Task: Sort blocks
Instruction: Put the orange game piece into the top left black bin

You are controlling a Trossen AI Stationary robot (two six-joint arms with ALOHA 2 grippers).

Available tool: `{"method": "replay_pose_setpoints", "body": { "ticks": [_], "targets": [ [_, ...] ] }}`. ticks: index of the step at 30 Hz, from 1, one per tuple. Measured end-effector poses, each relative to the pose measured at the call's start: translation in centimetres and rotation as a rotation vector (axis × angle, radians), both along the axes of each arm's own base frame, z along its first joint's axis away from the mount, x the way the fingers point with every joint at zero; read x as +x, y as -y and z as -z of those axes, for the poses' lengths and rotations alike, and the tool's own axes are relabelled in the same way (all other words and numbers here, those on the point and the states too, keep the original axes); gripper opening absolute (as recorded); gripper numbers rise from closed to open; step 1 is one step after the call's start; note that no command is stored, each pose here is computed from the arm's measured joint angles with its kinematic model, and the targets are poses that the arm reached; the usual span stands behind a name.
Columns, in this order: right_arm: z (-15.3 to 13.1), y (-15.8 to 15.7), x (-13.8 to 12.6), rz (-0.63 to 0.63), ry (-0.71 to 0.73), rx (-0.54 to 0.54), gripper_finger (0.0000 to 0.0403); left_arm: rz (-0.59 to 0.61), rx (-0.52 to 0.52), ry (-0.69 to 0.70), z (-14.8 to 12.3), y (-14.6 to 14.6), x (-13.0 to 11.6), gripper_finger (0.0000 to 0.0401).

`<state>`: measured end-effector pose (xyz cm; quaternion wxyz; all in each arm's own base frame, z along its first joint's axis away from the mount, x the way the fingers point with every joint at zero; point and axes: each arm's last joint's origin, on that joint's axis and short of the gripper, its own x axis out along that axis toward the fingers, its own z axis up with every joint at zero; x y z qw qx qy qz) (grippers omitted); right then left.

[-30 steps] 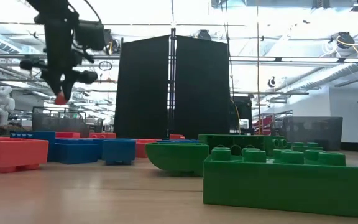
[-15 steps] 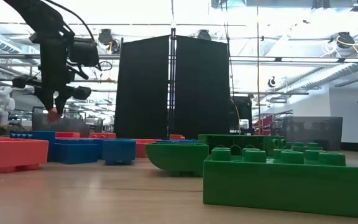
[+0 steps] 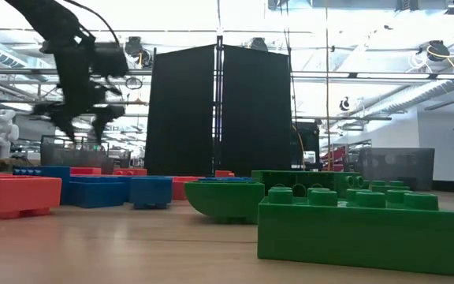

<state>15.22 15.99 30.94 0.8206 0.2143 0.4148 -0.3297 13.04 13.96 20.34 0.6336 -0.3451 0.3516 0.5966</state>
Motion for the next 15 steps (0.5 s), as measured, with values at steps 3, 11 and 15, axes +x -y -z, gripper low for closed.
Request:
{"method": "replay_pose_setpoints", "body": {
  "ticks": [3, 11, 15],
  "targets": [
    [0.0, 0.0, 0.0, 0.0, 0.0, 0.0, 0.0299, 0.236, 0.025, 0.199, -1.8, 0.1, 1.7, 0.0274],
    [0.0, 0.0, 0.0, 0.013, 0.006, 0.007, 0.0299, 0.992, 0.331, 0.556, -7.1, 3.5, 6.9, 0.0276],
    [0.0, 0.0, 0.0, 0.022, 0.011, 0.013, 0.0299, 1.076, 0.407, 0.52, -6.9, 5.2, 8.8, 0.0276]
  ]
}}
